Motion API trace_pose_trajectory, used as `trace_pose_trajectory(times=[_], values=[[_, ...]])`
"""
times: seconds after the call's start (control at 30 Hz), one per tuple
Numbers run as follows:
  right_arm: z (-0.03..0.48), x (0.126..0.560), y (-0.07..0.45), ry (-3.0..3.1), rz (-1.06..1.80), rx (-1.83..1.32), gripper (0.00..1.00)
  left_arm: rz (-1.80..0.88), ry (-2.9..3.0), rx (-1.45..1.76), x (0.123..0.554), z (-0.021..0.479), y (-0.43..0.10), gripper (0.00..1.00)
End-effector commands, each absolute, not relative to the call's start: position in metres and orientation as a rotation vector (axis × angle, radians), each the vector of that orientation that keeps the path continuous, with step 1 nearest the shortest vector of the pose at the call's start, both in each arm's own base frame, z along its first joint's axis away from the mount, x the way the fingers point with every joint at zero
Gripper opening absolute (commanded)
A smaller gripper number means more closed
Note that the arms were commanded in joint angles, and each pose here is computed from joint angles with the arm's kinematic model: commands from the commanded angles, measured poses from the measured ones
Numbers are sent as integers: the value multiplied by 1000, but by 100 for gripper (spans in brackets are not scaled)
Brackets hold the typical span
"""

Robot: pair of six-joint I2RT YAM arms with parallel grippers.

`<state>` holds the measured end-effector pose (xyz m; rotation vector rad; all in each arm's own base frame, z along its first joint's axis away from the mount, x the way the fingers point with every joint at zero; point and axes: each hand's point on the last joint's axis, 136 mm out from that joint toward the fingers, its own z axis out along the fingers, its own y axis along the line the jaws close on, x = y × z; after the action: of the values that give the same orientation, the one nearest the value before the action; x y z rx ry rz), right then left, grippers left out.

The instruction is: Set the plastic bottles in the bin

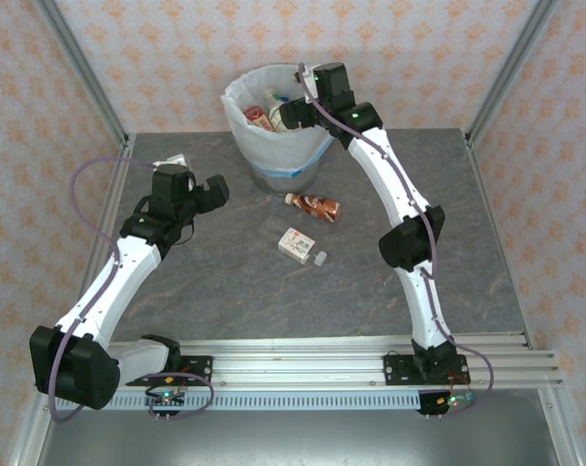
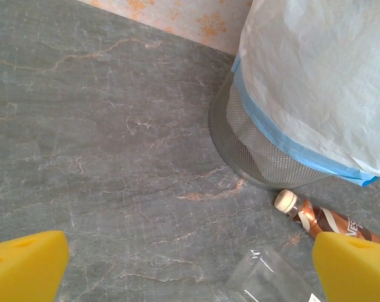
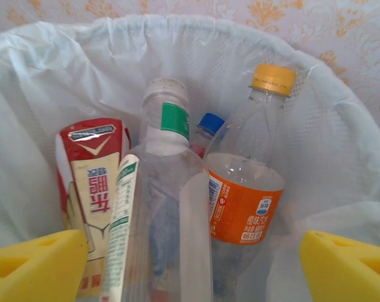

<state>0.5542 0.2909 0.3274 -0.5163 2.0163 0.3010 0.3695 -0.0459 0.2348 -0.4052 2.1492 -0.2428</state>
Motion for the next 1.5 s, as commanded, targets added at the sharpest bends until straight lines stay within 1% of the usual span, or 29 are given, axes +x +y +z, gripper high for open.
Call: trace_pose_trajectory(times=[0.0, 0.23, 0.47, 0.63, 0.8, 1.03, 1.17, 1.27, 1.47], values=[[377, 527, 285, 1947, 342, -538, 88, -277, 2152, -401, 374, 237, -50, 100], [392, 508, 276, 1907, 340, -556, 89, -288, 2171, -379, 371, 232, -53, 100], [409, 482, 264, 1846, 329, -588, 91, -317, 2205, -415, 371, 213, -57, 100], [404, 465, 253, 1854, 307, -592, 93, -404, 2198, -513, 373, 197, -62, 100], [382, 446, 236, 1890, 260, -576, 99, -459, 2202, -646, 369, 175, -65, 100], [349, 425, 213, 1889, 243, -487, 99, -442, 2271, -701, 352, 155, -77, 100], [327, 414, 203, 1908, 261, -414, 99, -442, 2317, -717, 345, 148, -97, 100], [309, 409, 193, 1928, 271, -326, 99, -407, 2336, -760, 342, 139, -108, 100], [286, 395, 171, 1916, 292, -138, 99, -465, 2358, -821, 343, 125, -133, 100]])
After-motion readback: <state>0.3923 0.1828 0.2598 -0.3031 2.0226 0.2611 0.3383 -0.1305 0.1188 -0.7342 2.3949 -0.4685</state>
